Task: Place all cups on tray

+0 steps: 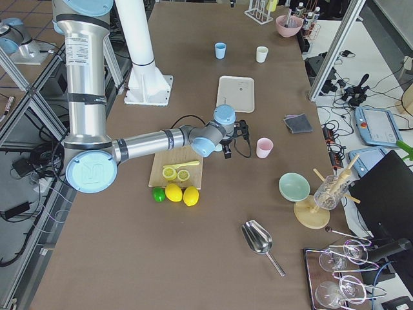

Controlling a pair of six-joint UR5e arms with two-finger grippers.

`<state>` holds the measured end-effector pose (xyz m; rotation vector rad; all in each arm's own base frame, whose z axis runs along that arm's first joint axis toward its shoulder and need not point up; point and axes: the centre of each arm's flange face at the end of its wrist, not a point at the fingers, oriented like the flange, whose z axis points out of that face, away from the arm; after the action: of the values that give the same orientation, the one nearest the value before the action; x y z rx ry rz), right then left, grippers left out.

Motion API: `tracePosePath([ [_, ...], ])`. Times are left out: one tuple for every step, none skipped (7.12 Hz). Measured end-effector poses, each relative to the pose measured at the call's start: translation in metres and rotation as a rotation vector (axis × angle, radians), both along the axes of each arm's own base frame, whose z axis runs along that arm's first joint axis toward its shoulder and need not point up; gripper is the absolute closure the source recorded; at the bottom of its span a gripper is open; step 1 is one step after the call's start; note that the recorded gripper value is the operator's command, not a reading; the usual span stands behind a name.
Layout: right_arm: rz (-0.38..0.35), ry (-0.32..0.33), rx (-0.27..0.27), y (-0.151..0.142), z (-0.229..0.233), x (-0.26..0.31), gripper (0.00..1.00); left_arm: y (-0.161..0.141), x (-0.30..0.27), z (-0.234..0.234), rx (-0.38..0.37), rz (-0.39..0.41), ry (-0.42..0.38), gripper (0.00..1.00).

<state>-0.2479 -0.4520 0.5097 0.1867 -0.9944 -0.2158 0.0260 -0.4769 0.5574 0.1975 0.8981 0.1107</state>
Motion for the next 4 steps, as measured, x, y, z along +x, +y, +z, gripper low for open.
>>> tracePosePath([
  [-0.011, -0.001, 0.0, 0.003, -0.001, -0.006, 0.2, 0.001, 0.0, 0.001, -0.002, 0.0, 0.001, 0.03],
  [-0.022, 0.0, -0.002, 0.005, 0.0, -0.012, 0.36, 0.002, 0.0, 0.001, -0.005, -0.001, 0.002, 0.03],
  [-0.032, 0.001, -0.002, 0.008, 0.0, -0.017, 0.73, 0.002, 0.0, 0.001, -0.011, -0.006, 0.004, 0.03],
  [-0.04, 0.001, -0.002, 0.01, 0.0, -0.021, 1.0, 0.002, 0.0, 0.0, -0.02, -0.012, 0.007, 0.03],
])
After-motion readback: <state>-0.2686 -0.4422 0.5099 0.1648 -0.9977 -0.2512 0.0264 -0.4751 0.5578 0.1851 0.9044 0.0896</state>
